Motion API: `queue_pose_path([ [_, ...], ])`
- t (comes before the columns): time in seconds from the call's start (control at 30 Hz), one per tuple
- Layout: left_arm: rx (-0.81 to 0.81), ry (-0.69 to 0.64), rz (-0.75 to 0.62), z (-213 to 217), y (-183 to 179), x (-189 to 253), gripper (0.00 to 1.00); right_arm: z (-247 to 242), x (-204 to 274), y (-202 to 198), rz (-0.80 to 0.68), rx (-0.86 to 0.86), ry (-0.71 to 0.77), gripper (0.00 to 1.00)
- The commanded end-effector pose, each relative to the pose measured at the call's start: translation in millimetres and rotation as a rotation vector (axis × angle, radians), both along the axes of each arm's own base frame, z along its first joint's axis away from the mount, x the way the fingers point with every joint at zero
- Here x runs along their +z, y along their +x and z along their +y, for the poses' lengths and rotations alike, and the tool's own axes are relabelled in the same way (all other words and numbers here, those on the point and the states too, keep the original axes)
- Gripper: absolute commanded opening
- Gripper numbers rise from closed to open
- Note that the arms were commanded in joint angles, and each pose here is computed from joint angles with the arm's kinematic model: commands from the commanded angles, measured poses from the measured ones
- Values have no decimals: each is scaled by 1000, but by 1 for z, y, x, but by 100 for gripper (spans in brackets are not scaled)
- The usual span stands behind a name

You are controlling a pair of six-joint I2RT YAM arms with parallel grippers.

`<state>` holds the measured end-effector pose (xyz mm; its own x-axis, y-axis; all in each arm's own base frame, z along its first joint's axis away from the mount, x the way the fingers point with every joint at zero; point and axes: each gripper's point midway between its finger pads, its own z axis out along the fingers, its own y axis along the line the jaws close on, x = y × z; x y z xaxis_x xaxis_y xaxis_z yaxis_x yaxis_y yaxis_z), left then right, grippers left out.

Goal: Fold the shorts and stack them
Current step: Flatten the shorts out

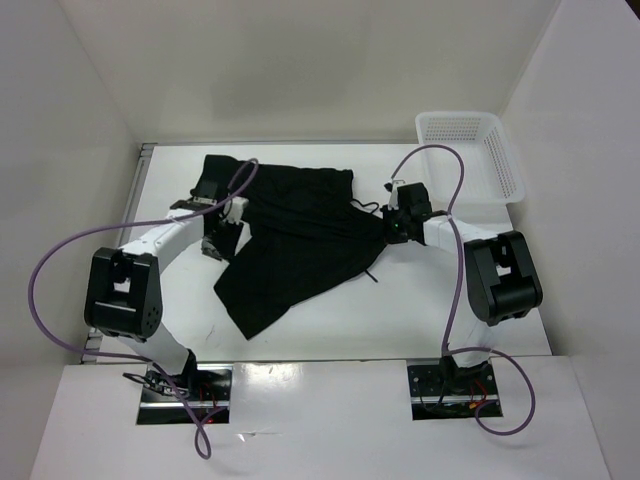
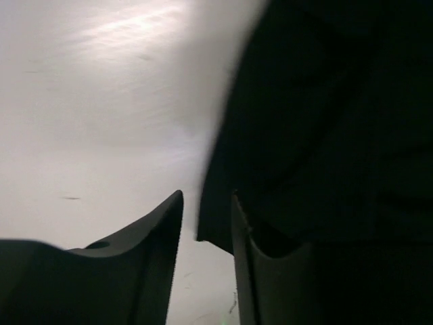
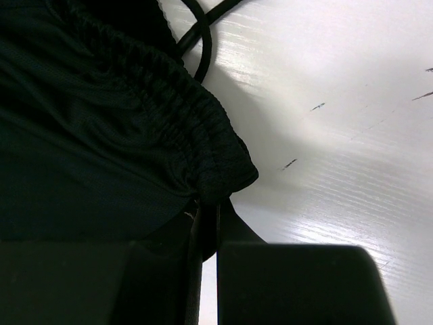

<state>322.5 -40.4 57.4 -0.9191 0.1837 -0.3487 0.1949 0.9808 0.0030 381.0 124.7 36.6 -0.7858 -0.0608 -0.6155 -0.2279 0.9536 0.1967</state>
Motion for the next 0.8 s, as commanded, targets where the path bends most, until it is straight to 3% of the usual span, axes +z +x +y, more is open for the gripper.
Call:
queue_pose_path([
  [0.0,-96,-82,111,-31,-41,-11,45,0,16,-1,-46,28,-7,0],
  [0.3,-76,-12,182,-19,-49,-43,51,2,18,-2,-55,47,3,0],
  [0.47,-96,-52,230,-29,-52,-56,38,1,18,-5,-55,47,3,0],
  [0.67,-123,-80,245,-40,-57,-60,13,0,21,-4,-66,41,-2,0],
  [0.77,-88,-61,219,-28,-51,-45,10,-2,21,-3,-74,52,-22,0],
])
